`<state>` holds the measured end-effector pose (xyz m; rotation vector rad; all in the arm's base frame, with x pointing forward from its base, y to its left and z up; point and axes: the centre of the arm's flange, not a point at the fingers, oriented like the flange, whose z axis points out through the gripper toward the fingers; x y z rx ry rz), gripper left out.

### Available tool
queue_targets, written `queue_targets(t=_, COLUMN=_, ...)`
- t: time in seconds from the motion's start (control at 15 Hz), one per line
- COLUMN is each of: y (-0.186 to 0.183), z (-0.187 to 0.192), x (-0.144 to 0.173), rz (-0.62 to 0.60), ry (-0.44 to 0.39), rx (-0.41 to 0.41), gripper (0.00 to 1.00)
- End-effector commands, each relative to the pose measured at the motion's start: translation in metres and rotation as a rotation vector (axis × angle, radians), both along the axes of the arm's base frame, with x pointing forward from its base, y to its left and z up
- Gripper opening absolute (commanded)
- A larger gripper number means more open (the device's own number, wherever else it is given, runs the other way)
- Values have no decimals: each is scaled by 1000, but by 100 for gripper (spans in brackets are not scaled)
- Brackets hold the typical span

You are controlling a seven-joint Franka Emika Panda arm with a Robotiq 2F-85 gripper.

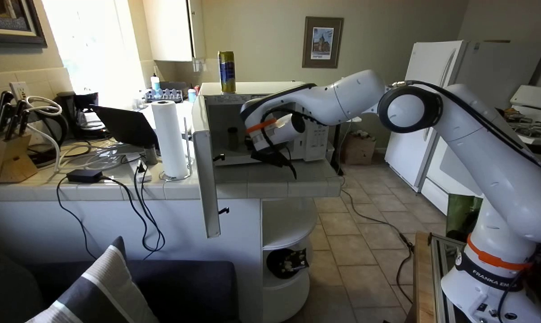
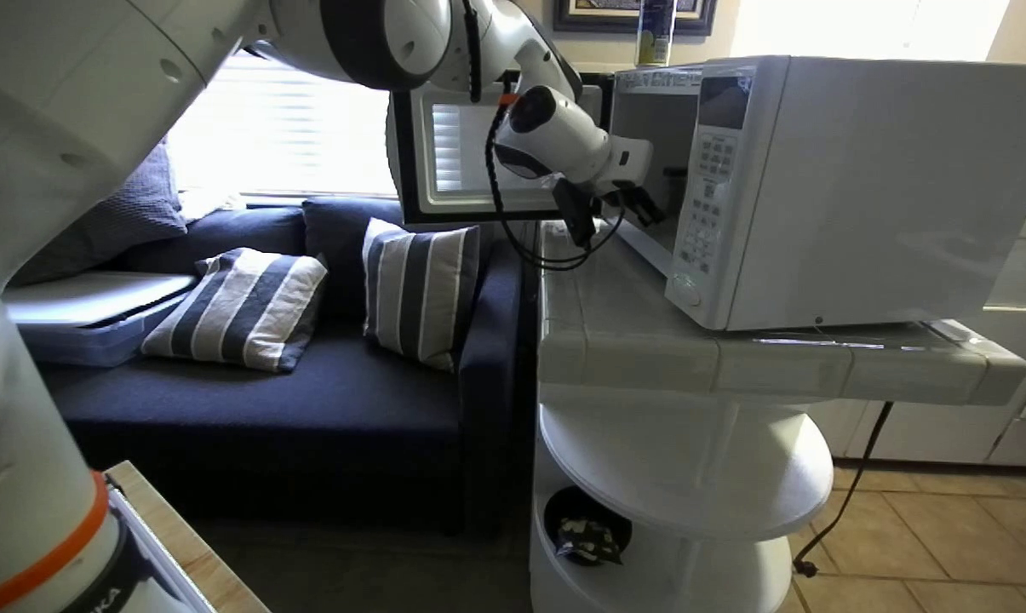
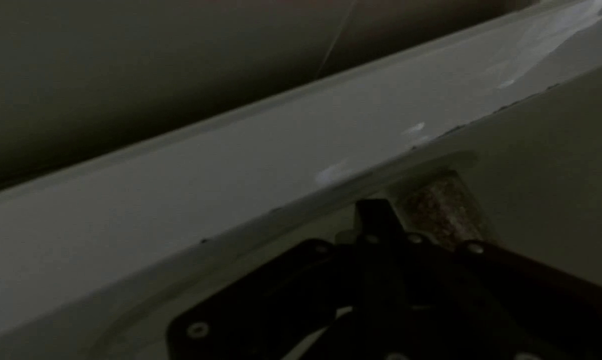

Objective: Rotate the microwave plate

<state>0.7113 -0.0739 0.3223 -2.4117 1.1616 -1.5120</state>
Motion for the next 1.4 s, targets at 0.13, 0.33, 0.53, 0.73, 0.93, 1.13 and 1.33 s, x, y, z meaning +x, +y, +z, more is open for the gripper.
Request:
queue_targets(t=0.13, y=14, z=-13, x=-10, rz=18, ry=-20, rx=70, gripper=0)
queue_targets(t=0.33, y=17, z=-13, x=-8, rz=9, ry=-36, rx=89, gripper=0)
queue_targets(t=0.53, y=19, z=-13, x=-8, rz=4, ry=-40, rx=99, gripper=0)
queue_targets(t=0.73, y=19, z=-9, x=-8, rz=-14, ry=-57, rx=95, gripper=0)
queue_targets(t=0.93, y=16, z=3, x=-9, rz=-32, ry=-75, rx=100, gripper=0)
queue_targets(t=1.13, y=14, z=16, x=-14, rz=-70, ry=-71, rx=79, gripper=0)
queue_targets(t=1.33, y=14, z=23, x=-22, rz=-106, ry=-35, rx=47, gripper=0)
